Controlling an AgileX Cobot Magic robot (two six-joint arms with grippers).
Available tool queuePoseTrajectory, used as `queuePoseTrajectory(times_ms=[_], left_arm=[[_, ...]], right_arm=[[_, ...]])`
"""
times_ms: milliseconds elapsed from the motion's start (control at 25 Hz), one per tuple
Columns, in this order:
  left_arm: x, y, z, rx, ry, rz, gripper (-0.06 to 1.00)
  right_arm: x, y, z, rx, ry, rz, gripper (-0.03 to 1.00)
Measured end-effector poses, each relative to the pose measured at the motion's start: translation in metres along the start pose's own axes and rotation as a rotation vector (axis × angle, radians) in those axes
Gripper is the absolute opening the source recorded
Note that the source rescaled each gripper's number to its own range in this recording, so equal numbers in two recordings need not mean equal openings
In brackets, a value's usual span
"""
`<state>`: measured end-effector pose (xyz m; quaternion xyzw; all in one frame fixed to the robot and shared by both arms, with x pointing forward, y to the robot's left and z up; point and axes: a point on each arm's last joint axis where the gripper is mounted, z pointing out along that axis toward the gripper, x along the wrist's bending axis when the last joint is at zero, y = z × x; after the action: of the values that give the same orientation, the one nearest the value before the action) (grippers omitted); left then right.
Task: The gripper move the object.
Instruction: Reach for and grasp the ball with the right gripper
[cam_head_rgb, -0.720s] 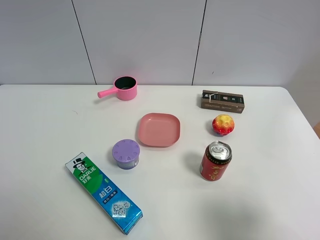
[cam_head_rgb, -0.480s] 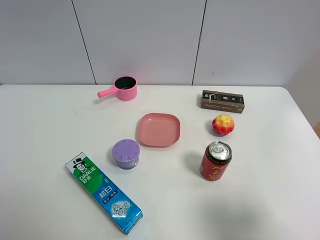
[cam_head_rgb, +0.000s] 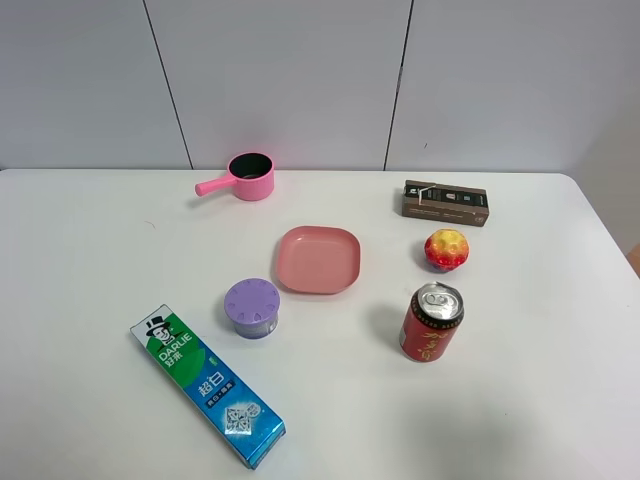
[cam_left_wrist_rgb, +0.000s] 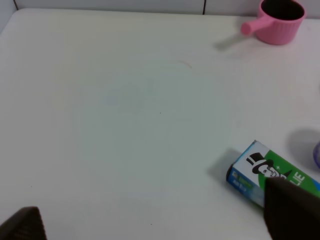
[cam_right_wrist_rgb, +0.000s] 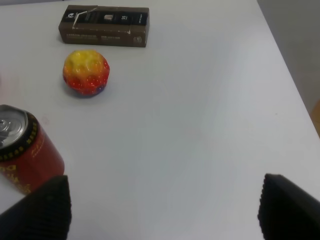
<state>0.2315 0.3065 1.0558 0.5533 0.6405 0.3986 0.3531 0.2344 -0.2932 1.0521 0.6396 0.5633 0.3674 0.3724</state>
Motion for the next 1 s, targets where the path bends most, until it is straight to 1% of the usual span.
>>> queuePoseTrajectory(times_ms=[160, 360, 440, 640, 720, 880, 1000], left_arm=[[0.000, 0.000, 0.000, 0.000, 0.000, 0.000, 1.00], [0.000, 0.000, 0.000, 0.000, 0.000, 0.000, 1.00], [0.000, 0.000, 0.000, 0.000, 0.000, 0.000, 1.00], [0.000, 0.000, 0.000, 0.000, 0.000, 0.000, 1.00], [0.000, 0.000, 0.000, 0.000, 0.000, 0.000, 1.00], [0.000, 0.000, 0.000, 0.000, 0.000, 0.000, 1.00], [0.000, 0.000, 0.000, 0.000, 0.000, 0.000, 1.00]], right_arm=[[0.000, 0.001, 0.002, 0.016, 0.000, 0.001, 0.68], [0.000, 0.008, 0.016, 0.116, -0.001, 0.008, 0.68], [0.000, 0.015, 0.019, 0.135, 0.002, 0.011, 0.68], [0.002, 0.060, 0.011, 0.032, 0.011, 0.017, 0.68], [0.003, 0.079, 0.010, 0.009, 0.011, 0.009, 0.68], [0.003, 0.118, 0.018, 0.011, 0.010, 0.004, 0.68], [0.003, 0.144, 0.036, 0.057, 0.008, 0.006, 0.68]])
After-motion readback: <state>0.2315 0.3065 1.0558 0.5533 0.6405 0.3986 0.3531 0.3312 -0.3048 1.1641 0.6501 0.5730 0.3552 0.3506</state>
